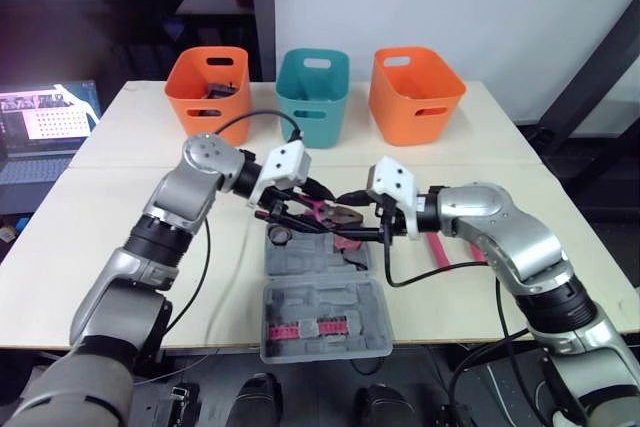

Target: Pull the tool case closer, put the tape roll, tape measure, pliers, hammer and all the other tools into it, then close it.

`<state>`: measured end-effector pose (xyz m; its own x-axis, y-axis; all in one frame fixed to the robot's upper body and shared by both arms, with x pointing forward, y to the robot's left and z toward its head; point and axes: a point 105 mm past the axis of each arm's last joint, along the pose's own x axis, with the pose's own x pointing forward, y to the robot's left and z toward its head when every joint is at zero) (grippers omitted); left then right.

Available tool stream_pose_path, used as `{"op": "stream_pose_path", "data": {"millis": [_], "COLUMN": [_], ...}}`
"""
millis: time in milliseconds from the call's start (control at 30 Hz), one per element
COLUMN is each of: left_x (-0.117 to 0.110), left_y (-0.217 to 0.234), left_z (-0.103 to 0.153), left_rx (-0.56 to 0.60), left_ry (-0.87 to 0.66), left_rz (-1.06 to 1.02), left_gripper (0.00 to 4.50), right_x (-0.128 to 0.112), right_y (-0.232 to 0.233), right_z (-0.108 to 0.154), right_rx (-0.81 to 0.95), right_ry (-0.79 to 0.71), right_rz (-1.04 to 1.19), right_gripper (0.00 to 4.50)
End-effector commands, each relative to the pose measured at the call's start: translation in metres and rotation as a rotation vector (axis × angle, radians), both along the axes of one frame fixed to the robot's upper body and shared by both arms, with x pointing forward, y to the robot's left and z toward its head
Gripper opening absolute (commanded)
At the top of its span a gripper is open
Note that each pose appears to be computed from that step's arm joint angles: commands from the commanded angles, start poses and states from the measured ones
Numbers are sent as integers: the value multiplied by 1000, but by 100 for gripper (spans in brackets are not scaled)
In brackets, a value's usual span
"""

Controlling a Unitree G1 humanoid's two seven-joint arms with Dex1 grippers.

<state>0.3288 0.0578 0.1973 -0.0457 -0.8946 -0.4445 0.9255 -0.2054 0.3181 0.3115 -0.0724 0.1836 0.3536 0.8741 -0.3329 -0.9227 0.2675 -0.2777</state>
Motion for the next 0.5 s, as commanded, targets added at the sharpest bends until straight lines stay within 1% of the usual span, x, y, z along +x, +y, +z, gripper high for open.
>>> {"op": "stream_pose_path", "data": {"millis": [33, 267, 467, 500], "left_x": [-1, 3, 0, -2], "left_y": [-3, -2, -3, -4], "left_z": [12, 12, 7, 6], "left_rx": [-13, -24, -15, -12], "left_ry": [-60, -41, -25, -23], "left_rz": [-13, 15, 9, 4], "left_gripper": [240, 240, 240, 240], "right_x": [-2, -6, -7, -7], "right_y": [-1, 1, 1, 1], "right_z": [19, 21, 18, 17], "right_rx": [51, 73, 76, 74], "right_ry": [-50, -30, -23, -21], "right_rz": [3, 8, -1, 0], "right_gripper": [267, 267, 267, 242]}}
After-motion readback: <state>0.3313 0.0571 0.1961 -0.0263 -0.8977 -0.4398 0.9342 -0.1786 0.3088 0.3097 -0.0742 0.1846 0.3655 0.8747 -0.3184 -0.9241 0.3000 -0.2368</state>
